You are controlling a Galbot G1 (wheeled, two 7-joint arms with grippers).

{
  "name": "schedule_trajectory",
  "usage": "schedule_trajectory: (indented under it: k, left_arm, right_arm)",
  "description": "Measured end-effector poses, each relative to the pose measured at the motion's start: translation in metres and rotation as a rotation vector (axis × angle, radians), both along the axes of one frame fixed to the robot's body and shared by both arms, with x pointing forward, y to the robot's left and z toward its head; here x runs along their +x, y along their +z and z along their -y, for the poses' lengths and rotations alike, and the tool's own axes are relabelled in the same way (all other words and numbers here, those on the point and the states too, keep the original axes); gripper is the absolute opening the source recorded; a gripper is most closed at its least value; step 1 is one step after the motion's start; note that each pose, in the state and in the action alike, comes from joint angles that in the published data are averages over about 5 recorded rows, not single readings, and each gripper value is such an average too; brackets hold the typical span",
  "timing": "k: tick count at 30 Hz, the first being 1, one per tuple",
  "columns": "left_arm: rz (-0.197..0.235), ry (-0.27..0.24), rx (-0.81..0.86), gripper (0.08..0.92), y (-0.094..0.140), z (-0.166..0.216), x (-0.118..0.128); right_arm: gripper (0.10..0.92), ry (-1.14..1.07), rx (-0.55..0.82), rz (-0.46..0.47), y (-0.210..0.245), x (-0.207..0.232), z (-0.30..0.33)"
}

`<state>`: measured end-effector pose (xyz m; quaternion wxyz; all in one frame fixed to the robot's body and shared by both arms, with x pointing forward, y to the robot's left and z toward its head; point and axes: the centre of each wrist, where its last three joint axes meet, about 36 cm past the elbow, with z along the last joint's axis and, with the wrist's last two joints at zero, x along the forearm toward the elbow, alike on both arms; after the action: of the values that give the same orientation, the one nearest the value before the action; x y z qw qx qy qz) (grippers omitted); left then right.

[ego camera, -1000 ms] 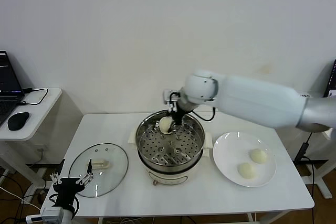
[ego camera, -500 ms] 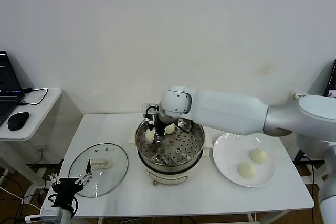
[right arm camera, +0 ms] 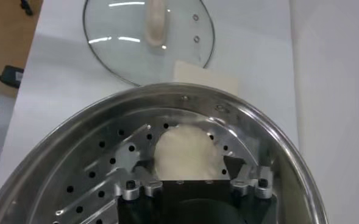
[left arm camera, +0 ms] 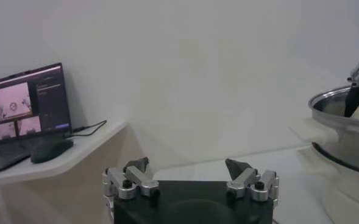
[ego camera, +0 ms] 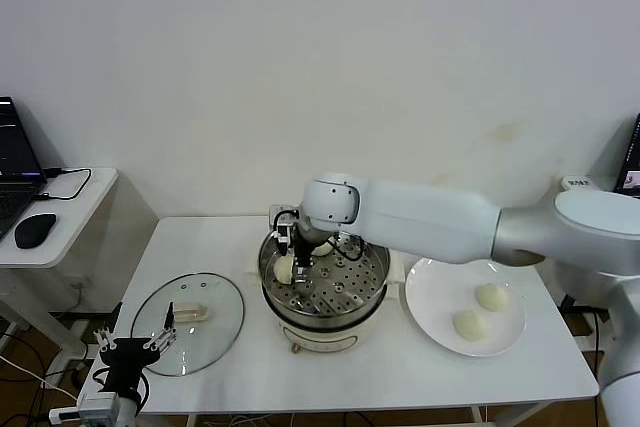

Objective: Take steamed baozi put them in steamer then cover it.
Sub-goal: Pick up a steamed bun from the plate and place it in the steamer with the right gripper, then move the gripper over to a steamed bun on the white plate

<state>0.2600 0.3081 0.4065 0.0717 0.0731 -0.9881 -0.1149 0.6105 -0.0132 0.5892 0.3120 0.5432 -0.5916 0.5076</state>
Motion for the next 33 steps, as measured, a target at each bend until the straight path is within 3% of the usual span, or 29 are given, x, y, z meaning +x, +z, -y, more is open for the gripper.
schedule_trajectory:
  k: [8,18,24,33]
  left_arm:
    - [-0.001,-0.004,0.003,0.823,0.0,-0.001,0.001]
    - [-0.014,-0.011,0.005,0.823,-0.003,0.0,-0.001]
    - [-0.017,-0.014,0.011,0.823,-0.004,0.0,-0.001]
    - [-0.029,-0.014,0.022,0.823,-0.006,-0.002,-0.004]
  right_arm:
    - [0.823,0.041,-0.023,0.022,0.049,0.008,0.045]
    - [0.823,0.132,-0.101,0.034,0.078,-0.002,0.154]
    - [0.823,0.128,-0.146,0.041,0.067,-0.019,0.227]
    - [0.823,0.063,-0.204,0.024,0.016,-0.047,0.305]
